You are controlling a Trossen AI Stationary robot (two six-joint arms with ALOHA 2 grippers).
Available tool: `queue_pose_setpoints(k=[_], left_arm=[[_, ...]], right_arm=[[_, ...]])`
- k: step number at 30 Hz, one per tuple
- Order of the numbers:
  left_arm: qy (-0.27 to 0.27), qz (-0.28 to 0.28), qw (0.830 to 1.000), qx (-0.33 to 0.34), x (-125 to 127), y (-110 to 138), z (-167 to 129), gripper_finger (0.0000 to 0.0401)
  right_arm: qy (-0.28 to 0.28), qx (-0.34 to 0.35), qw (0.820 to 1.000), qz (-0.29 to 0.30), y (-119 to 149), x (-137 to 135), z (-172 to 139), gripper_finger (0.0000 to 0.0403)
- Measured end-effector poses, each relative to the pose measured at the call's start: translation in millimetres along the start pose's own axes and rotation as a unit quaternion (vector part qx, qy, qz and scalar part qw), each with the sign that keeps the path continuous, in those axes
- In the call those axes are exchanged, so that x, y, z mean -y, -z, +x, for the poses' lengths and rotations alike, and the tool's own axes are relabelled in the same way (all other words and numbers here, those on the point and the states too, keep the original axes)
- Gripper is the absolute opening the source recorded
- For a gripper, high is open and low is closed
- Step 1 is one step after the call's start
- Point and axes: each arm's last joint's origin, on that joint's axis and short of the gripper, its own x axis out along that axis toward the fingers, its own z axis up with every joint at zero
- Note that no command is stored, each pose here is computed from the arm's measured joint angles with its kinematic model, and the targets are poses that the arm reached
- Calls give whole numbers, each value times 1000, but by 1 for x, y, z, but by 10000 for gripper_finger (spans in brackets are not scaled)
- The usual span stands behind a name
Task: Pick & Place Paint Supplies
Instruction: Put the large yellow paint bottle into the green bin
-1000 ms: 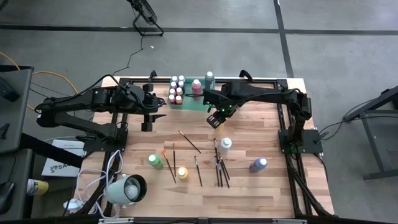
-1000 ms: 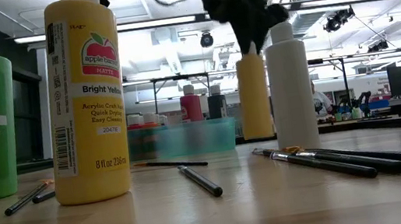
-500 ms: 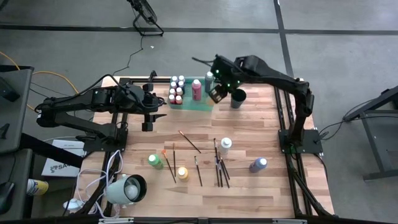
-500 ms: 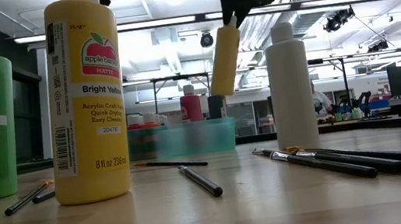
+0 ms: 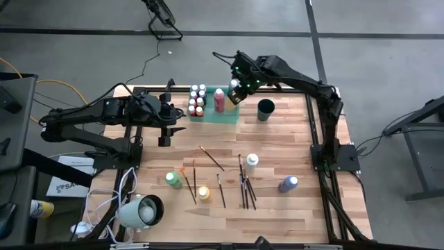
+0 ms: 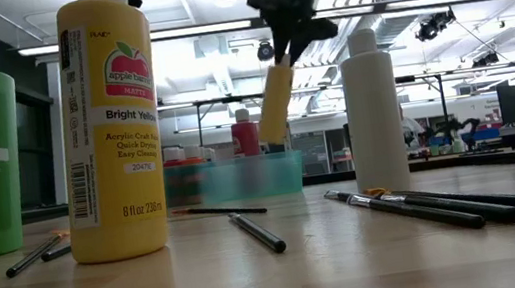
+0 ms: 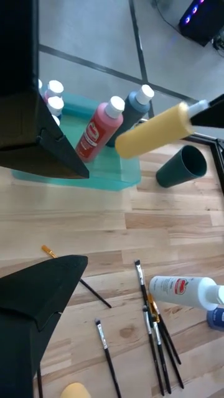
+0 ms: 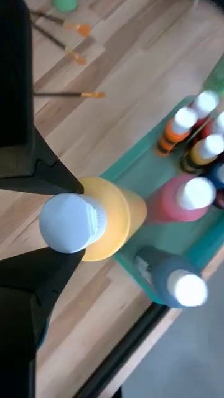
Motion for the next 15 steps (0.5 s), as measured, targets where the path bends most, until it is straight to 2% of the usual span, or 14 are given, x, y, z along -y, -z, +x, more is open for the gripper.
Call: queue_pose_setpoints(k=[7, 15], left_arm=[[0, 0, 1000, 0, 0, 0, 0, 207], [0, 0, 1000, 0, 0, 0, 0, 207]], right_arm=[[21, -38, 999, -9, -3, 0, 37, 115], [37, -61, 997, -22, -6, 4, 66, 115]])
